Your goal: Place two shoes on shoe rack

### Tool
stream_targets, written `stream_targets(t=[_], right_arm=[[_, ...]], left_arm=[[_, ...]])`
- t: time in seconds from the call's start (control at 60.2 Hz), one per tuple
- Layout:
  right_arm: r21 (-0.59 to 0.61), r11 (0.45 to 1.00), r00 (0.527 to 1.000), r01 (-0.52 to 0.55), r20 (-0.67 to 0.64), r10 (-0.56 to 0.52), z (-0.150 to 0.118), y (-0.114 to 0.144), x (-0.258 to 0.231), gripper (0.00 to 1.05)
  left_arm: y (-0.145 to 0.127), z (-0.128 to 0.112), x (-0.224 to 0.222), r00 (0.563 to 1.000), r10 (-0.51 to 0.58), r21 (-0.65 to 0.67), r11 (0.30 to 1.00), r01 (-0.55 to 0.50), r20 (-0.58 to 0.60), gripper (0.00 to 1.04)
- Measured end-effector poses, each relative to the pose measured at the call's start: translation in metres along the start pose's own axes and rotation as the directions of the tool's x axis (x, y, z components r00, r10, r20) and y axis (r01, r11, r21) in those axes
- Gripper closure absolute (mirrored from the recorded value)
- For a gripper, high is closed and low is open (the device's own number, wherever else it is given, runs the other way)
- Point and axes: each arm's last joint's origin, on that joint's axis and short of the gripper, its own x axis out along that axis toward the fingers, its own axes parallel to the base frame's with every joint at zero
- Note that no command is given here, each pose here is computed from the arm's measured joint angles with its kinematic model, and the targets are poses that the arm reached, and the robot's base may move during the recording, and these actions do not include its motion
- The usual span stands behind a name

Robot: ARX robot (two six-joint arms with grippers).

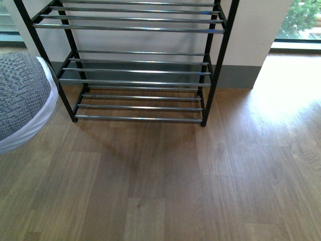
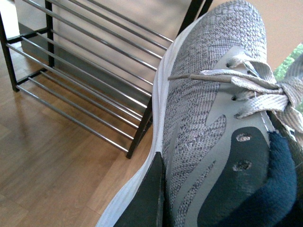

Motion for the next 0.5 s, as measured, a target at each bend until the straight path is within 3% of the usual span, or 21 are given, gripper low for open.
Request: stream_targets(t=[0.498], right_arm=[[0.0, 1.0, 1.0, -0.012, 0.004, 0.012, 0.0002, 0.0008, 0.0003, 1.03]], left_arm=[[0.0008, 0.0001, 0.0005, 1.0, 0.013, -0.002, 1.0, -0.013, 0.0, 1.03]])
